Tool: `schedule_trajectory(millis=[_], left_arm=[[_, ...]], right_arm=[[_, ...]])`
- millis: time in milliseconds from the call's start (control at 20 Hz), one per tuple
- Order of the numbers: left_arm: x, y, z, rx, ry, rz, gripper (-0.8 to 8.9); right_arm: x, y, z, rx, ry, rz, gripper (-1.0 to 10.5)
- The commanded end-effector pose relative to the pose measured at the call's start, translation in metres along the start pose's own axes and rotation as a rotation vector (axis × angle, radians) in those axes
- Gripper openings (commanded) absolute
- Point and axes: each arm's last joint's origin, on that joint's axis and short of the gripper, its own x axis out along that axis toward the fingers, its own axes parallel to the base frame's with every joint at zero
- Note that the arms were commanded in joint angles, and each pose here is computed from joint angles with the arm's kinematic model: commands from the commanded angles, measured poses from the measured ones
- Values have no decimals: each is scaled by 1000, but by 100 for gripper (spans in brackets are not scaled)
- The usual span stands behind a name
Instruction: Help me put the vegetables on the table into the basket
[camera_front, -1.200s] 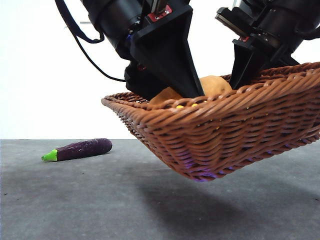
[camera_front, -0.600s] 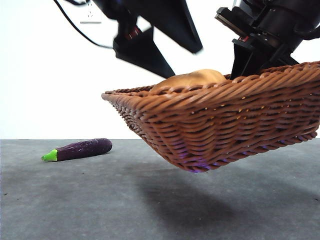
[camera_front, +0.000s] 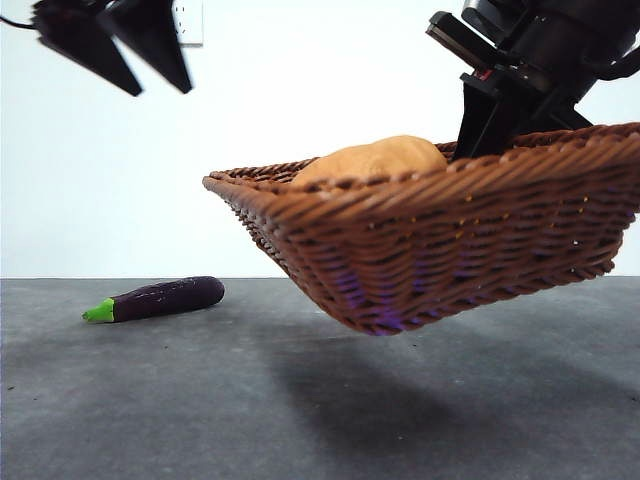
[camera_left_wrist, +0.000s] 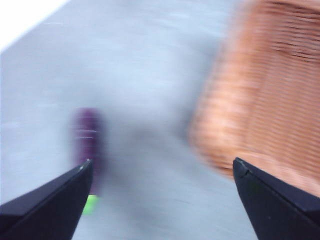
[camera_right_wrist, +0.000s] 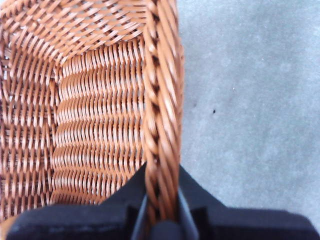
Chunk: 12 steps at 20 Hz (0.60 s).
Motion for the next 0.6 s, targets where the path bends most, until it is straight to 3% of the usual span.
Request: schedule_trajectory(millis=[50,300,600], left_arm=[[7,25,-6,0,-34,25,471],[49,83,-5,-102,30,9,471],[132,124,10,-40,141,-99,471]], right_arm=[[-5,4,9,-5,-35,19,-12],[-7,5,8,-4,-23,27,-12],[-7,4,5,-15,8,19,-12]])
